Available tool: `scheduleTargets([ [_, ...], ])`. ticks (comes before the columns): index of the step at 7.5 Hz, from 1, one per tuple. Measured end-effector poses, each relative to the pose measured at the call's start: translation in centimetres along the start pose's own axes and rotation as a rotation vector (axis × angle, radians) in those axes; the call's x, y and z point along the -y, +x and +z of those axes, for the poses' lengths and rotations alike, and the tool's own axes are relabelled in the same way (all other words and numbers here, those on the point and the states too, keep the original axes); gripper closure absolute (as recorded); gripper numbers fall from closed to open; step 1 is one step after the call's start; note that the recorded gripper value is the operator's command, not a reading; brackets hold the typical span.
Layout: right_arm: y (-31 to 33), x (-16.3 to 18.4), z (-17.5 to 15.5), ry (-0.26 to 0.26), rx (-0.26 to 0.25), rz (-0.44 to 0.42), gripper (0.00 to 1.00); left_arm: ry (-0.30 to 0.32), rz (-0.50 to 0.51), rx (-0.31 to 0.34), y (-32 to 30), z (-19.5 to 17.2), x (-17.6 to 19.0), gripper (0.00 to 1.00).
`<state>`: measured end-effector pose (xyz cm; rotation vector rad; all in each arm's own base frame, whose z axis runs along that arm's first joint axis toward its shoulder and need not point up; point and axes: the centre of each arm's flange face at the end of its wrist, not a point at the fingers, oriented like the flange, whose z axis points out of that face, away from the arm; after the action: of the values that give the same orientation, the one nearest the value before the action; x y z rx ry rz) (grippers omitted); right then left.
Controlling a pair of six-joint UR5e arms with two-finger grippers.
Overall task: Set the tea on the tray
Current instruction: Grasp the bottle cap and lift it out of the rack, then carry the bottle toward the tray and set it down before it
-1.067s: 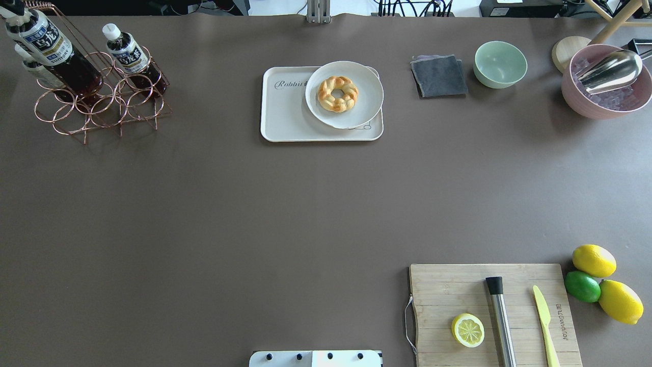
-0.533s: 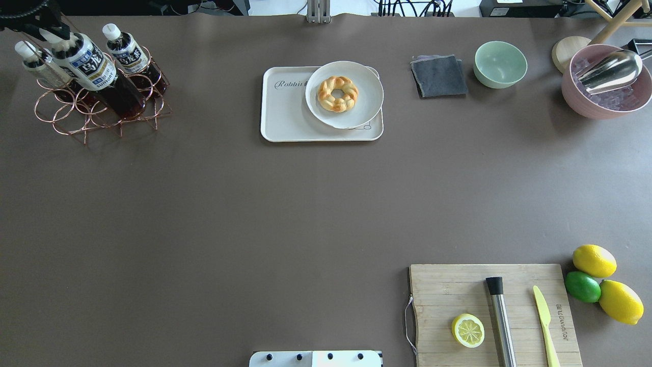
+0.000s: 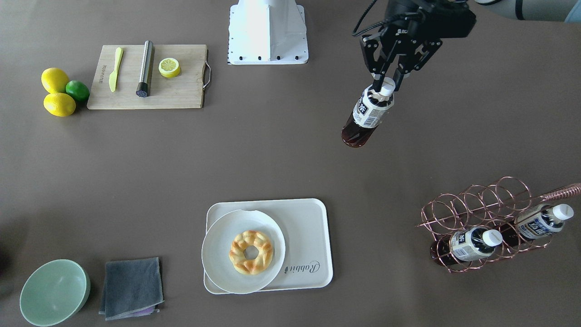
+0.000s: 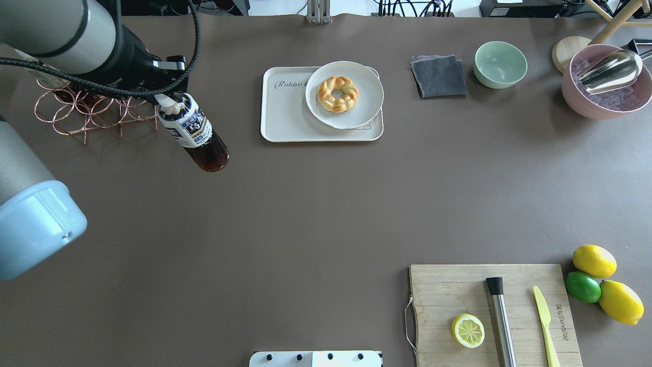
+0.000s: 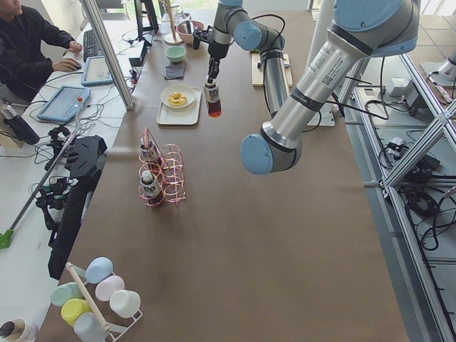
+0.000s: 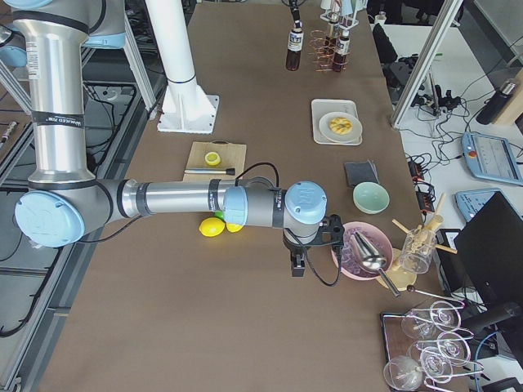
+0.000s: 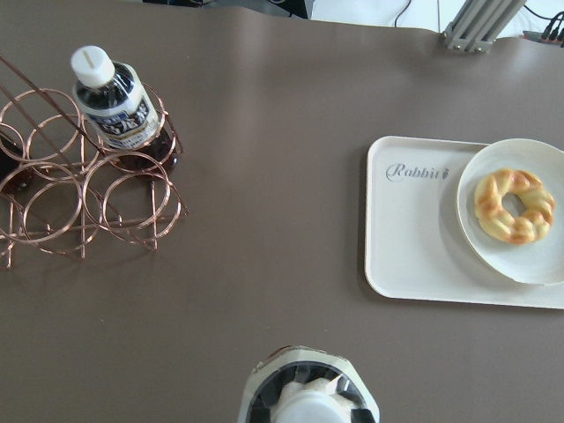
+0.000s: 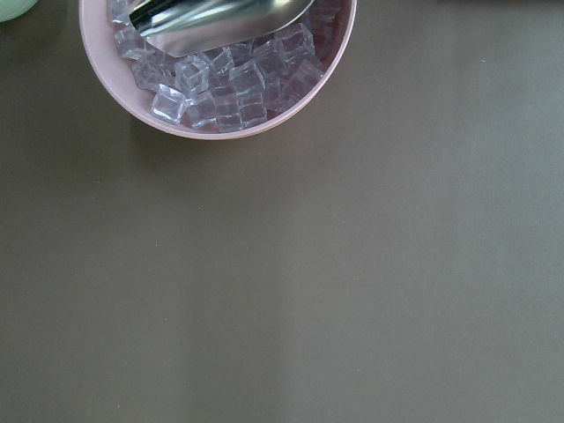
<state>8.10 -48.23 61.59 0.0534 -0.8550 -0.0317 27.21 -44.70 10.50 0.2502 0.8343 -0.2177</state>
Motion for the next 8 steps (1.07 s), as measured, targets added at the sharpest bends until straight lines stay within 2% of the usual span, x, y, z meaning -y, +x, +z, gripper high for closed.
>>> scheduleTargets([
  [5,0.0,-0.1,0.0,0.001,0.002,-0.004,0.00,-0.003,-0.019,0.058,16.7,2.2,-6.3,1.00],
  [8,-0.1,-0.1,-0.1,0.002,0.001,-0.006,0.00,-0.007,0.013,0.079,20.7,5.7,-8.8,1.00],
])
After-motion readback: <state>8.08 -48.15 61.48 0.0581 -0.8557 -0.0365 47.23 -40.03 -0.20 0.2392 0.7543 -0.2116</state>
